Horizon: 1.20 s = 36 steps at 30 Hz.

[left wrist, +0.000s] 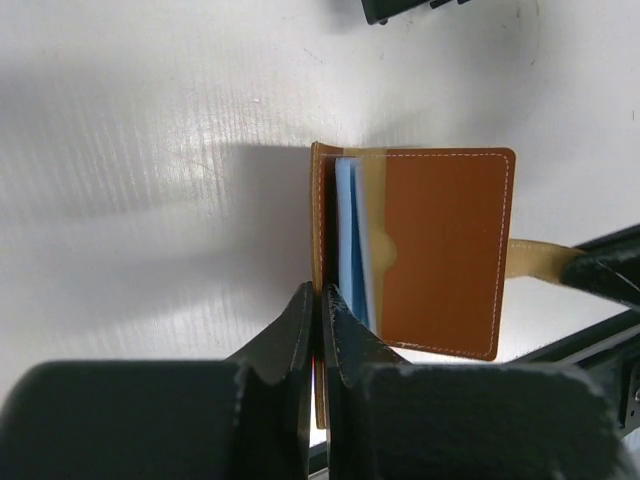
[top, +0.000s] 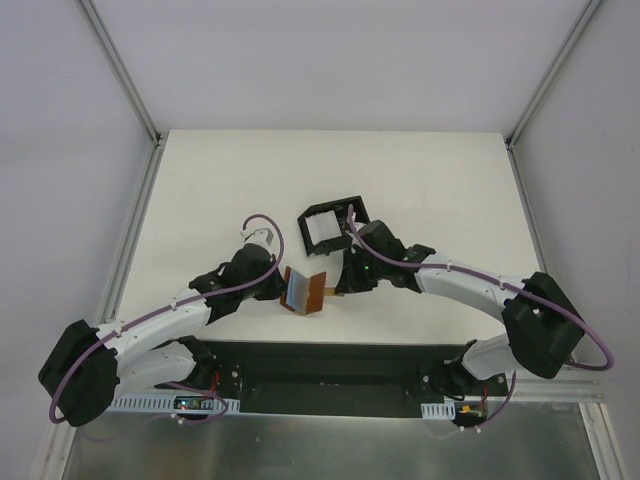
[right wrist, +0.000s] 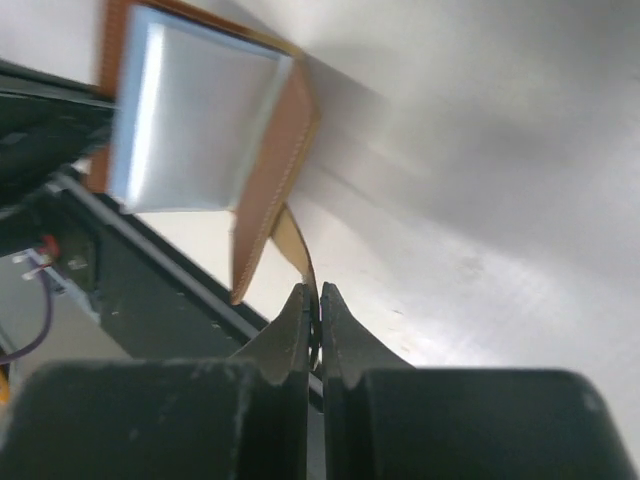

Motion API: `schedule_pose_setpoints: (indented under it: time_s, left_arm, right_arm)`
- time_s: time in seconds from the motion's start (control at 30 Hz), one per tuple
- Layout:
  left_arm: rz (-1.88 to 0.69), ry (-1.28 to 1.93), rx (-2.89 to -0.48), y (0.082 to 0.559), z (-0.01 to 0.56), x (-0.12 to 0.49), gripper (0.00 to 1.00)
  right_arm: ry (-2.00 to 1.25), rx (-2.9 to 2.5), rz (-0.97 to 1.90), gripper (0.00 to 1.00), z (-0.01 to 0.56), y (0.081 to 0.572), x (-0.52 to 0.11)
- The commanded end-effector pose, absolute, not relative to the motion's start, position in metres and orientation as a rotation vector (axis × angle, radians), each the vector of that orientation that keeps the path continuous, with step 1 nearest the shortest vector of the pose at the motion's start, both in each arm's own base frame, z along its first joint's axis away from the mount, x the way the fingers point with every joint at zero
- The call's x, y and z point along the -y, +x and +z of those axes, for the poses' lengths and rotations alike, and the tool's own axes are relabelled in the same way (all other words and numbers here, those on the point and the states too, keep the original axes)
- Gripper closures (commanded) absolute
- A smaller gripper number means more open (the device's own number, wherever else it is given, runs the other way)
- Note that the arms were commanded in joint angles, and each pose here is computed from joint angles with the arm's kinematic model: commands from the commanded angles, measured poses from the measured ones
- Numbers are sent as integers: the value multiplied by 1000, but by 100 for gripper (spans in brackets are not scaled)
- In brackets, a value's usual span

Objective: Put the credit cards into the card holder
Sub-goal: Open the card holder at the center of the board.

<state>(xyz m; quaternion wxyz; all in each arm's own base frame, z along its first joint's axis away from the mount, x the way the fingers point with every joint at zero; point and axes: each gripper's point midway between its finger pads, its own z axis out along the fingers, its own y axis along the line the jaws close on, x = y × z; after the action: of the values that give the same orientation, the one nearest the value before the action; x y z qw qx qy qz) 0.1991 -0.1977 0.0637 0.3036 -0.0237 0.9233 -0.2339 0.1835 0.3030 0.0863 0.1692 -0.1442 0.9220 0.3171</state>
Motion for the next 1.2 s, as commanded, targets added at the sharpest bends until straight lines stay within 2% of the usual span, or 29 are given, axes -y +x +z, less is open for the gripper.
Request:
schedule_pose_setpoints:
  time_s: [0.0,0.27,0.43,0.57,0.7,0.8,0.87,1.1,1.17]
  left_arm:
    - [-682,-52,-2418,196,66,204,100]
    - [-717,-110,-2476,186,49,207,100]
    - [-799,-76,-2432,189,64,218,100]
    - [-856,-22,-2391,189,79,227,100]
    - [-876,5,-2390,189,83,232,100]
    - [-870,-5,-2412,188,78,233,100]
    - [-856,-23,-2422,189,75,231,100]
    - [-861,-15,-2406,190,80,234,100]
    - [-862,-11,-2399,191,82,234,100]
  right_arm:
    - [-365,-2678,773,98,58,178,-267]
    - [-314,-2731,623,94,35,194,-247]
    - [-343,-2719,584,94,42,205,-251]
    - [-341,-2785,445,94,24,207,-238]
    - [-335,-2787,448,93,18,205,-237]
    - [-344,-2757,485,86,28,208,-242]
    - [-341,-2723,517,75,39,211,-246]
    - [-318,-2605,591,64,88,223,-255]
    - [-299,-2558,605,57,104,226,-258]
